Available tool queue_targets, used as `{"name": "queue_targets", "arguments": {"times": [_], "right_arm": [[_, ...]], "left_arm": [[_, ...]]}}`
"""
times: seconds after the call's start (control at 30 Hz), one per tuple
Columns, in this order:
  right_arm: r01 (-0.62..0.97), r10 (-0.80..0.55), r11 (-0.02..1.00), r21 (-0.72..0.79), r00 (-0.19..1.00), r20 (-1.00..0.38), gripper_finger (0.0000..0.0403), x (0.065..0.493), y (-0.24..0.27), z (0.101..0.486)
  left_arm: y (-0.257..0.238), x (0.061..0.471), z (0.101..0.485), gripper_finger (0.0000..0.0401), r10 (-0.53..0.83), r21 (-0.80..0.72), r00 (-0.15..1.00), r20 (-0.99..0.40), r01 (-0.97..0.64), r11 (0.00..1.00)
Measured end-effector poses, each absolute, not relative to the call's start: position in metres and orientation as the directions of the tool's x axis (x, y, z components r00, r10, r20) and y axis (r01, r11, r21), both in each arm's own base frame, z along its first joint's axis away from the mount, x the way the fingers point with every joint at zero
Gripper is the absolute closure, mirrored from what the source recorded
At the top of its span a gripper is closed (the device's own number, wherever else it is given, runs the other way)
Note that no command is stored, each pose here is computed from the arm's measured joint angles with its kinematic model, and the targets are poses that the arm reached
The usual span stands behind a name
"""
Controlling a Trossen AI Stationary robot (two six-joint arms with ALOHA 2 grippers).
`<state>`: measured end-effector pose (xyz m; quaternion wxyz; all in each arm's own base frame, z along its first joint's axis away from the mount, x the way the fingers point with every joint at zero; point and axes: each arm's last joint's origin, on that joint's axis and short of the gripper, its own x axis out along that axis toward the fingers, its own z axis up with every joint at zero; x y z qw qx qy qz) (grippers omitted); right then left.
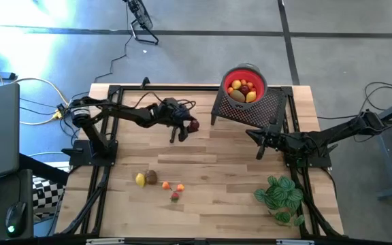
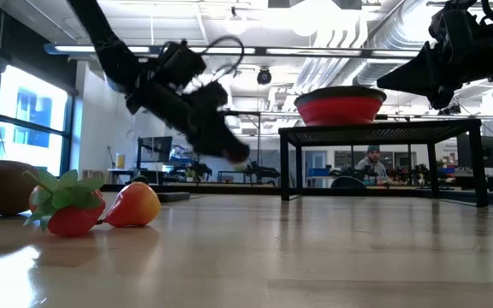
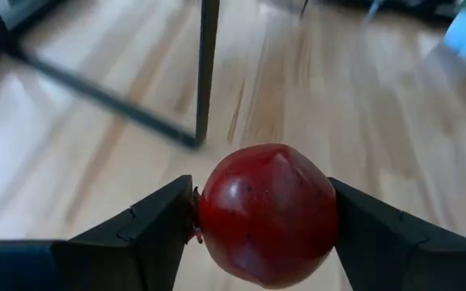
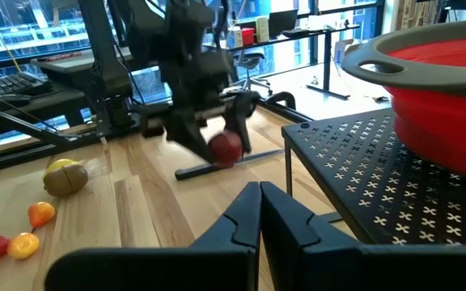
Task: Pick & Place Fruit
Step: Put the red pomegranate into the red strainer bowl on the shelf
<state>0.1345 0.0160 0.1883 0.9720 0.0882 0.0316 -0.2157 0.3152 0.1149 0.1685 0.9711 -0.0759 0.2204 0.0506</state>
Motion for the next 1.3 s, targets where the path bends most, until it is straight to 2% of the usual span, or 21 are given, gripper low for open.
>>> {"name": "queue_targets", "arguments": {"times": [0.37,0.47,0.77,0.9,1.07,1.2,1.3], "right_arm": [[0.425,-0.413,0.892,0.155,0.905,-0.103,0.0401,0.134,0.016,0.188],[0.427,-0.414,0.892,0.148,0.904,-0.111,0.0401,0.134,0.016,0.187],[0.428,-0.414,0.893,0.143,0.903,-0.117,0.0401,0.134,0.016,0.186],[0.428,-0.414,0.892,0.143,0.903,-0.117,0.0401,0.134,0.016,0.186],[0.428,-0.414,0.893,0.141,0.902,-0.119,0.0401,0.134,0.016,0.186],[0.430,-0.414,0.893,0.131,0.900,-0.132,0.0401,0.134,0.016,0.184],[0.432,-0.415,0.893,0.126,0.899,-0.137,0.0401,0.134,0.016,0.184]], "left_arm": [[0.124,0.337,0.269,0.0144,0.077,0.006,0.919,-0.388,-0.081,0.997],[0.126,0.342,0.293,0.0144,0.116,0.076,0.919,-0.376,-0.094,0.993],[0.130,0.349,0.353,0.0144,0.158,0.190,0.966,-0.205,-0.119,0.975],[0.130,0.349,0.369,0.0144,0.161,0.206,0.977,-0.142,-0.130,0.970],[0.132,0.353,0.383,0.0144,0.167,0.238,0.986,0.004,-0.163,0.958],[0.135,0.360,0.381,0.0144,0.172,0.242,0.984,0.038,-0.176,0.954],[0.142,0.371,0.374,0.0144,0.171,0.207,0.985,0.003,-0.167,0.964]]}}
